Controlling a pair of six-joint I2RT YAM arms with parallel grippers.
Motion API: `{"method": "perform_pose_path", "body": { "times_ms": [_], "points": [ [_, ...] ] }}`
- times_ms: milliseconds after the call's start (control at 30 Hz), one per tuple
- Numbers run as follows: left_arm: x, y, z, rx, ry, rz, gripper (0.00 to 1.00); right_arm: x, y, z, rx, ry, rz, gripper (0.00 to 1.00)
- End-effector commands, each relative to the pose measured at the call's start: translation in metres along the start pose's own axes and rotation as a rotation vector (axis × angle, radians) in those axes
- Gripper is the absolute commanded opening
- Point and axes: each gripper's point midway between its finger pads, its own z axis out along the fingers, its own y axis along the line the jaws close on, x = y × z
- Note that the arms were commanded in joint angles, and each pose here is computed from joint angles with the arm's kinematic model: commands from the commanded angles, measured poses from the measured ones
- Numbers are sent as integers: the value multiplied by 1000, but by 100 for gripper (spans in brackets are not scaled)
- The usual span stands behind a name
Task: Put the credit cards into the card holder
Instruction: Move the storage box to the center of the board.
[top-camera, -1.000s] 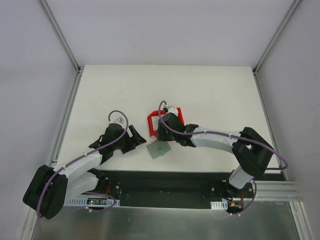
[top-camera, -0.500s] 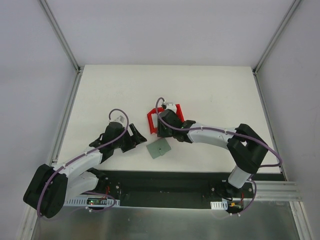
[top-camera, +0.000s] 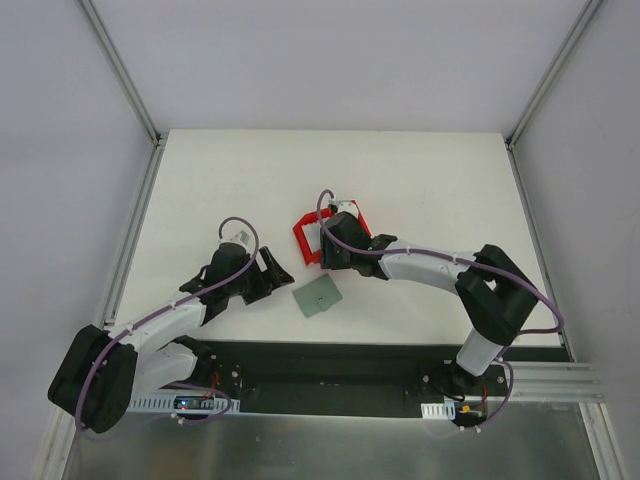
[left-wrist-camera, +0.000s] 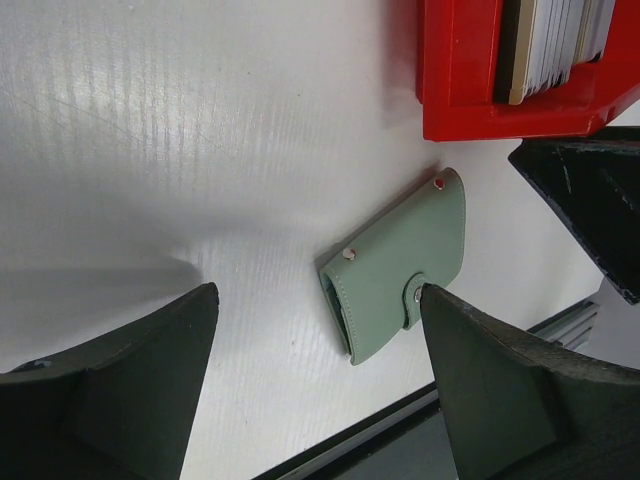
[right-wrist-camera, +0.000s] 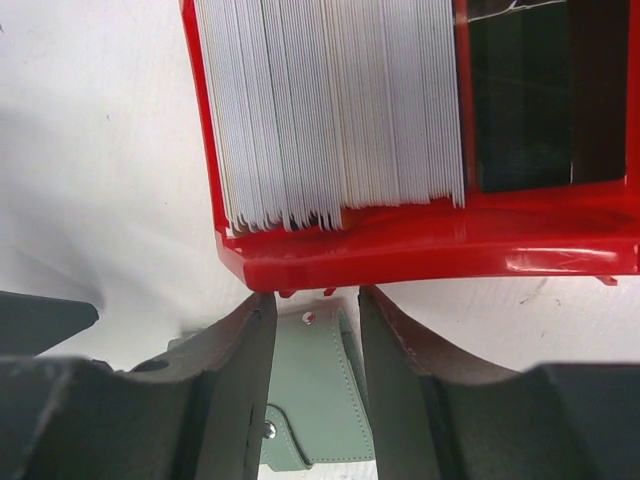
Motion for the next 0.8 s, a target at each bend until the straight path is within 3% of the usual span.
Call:
{"method": "perform_pose_path", "body": {
  "times_ms": [0,533,767],
  "points": [
    [-5,-14,-2,32,0,31,81,-15,17,0,-50,-23,-6,42],
    [-1,-10,-1,26,7,20,81,-19,28,11,-51,7,-16,43],
    [-1,-9,-3,33,3,36,82,-6,28,-16,-127,21,-68,51]
  ]
}}
